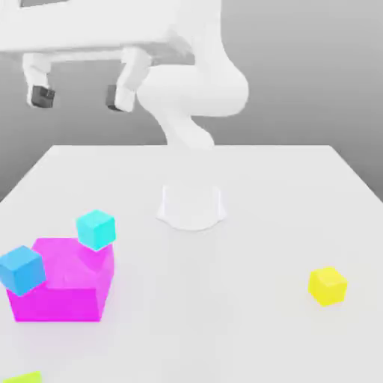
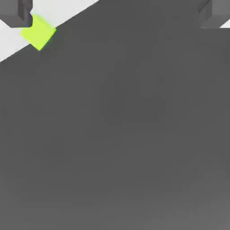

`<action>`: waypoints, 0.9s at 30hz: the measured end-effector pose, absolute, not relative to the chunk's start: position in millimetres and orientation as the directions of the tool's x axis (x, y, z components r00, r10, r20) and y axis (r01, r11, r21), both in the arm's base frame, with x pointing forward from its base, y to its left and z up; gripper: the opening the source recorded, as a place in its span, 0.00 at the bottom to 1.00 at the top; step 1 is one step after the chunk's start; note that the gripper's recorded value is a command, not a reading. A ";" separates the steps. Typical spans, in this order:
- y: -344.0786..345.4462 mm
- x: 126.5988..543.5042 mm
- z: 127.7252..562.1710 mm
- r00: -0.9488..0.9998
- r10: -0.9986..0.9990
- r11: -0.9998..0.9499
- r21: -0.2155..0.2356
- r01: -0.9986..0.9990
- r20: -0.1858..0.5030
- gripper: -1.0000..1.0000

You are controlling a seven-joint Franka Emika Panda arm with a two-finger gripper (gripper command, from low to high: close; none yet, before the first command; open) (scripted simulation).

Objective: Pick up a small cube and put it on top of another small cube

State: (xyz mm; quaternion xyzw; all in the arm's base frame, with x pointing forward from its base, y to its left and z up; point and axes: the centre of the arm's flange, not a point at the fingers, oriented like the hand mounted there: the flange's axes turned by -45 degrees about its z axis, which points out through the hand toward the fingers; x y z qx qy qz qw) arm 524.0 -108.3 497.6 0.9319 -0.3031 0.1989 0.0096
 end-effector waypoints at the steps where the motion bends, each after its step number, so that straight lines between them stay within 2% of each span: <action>1: -116.7 529.6 482.1 0.725 -0.591 -0.795 -0.102 -0.598 0.355 0.50; 9: -181.4 553.8 350.2 0.575 -0.797 -0.595 -0.075 -0.800 0.183 0.50; 17: -231.2 543.1 209.5 0.354 -0.935 -0.354 -0.010 -0.935 0.017 0.50; 21: -236.0 540.6 143.8 0.327 -0.945 -0.327 -0.001 -0.945 0.001 0.50; 22: -235.9 540.1 134.5 0.326 -0.945 -0.326 0.000 -0.945 0.000 0.00; 27: -235.9 540.4 134.6 0.326 -0.945 -0.326 -0.003 -0.945 0.002 0.00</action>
